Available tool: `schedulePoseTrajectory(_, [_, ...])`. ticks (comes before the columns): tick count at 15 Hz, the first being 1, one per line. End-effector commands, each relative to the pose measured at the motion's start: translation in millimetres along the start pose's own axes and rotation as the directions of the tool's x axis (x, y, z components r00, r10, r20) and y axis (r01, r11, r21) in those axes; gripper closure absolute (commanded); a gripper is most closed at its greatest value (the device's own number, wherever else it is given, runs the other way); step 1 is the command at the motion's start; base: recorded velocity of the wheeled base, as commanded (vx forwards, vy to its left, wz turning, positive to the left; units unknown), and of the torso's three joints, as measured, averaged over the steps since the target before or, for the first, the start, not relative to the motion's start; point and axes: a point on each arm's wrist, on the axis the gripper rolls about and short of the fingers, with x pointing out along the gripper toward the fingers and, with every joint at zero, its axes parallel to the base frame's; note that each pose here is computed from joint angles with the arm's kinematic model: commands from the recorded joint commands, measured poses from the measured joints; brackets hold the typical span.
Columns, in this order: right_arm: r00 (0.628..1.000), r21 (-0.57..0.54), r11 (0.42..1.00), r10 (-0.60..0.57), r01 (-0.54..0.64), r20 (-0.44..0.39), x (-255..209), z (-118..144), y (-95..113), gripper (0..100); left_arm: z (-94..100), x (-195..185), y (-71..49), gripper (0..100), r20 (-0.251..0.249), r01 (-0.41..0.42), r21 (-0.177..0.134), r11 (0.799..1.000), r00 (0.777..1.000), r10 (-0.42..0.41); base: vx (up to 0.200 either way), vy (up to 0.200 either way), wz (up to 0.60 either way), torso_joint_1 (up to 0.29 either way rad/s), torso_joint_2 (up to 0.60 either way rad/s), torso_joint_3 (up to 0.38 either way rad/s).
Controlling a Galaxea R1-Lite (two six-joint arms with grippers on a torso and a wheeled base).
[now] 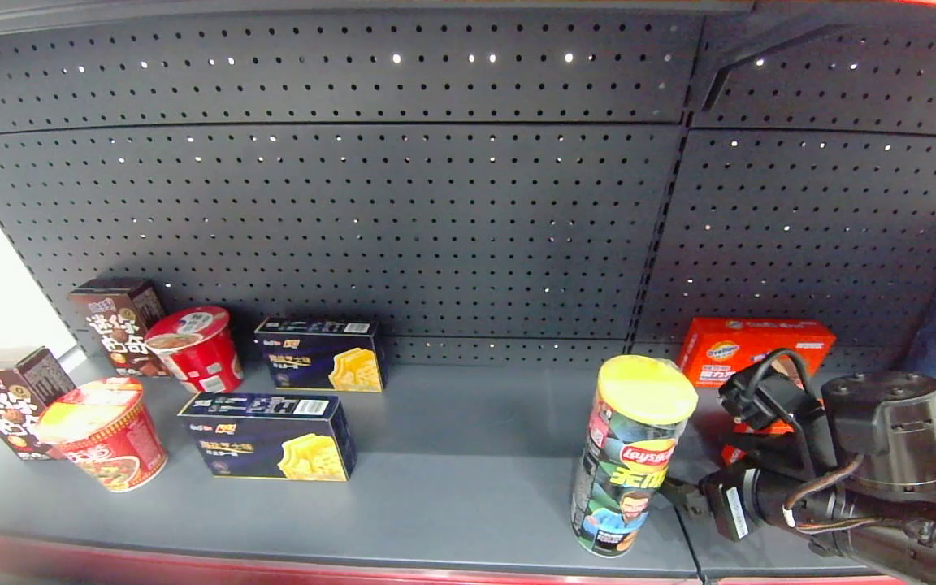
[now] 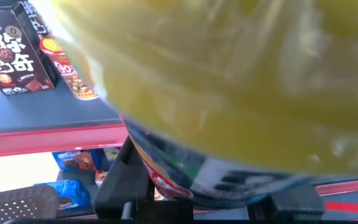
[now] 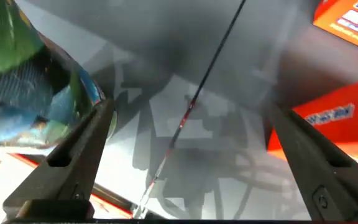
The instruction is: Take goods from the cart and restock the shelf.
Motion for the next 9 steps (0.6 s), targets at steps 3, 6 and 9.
schedulePoseTrajectory(3, [1.0, -0.01, 1.0, 0.015, -0.015, -0.006, 7, 1, 5, 0, -0.2, 0, 0.0, 100, -0.002, -0.002, 0.0, 1.0, 1.0, 0.002, 0.0, 0.0, 0.0, 0.0, 0.0, 0.0])
schedulePoseTrajectory(6, [1.0, -0.015, 0.999, 0.028, -0.028, 0.001, 11, 6, 10, 0, -0.6, 0, 0.1, 100, -0.003, -0.002, 0.0, 1.0, 1.0, 0.002, 0.0, 0.0, 0.0, 0.0, 0.0, 0.0])
schedulePoseTrajectory(9, [0.999, -0.019, 0.999, 0.033, -0.033, -0.001, 16, 8, 12, 0, -0.6, 0, 0.1, 100, -0.003, -0.002, 0.0, 1.0, 1.0, 0.002, 0.0, 0.0, 0.0, 0.0, 0.0, 0.0])
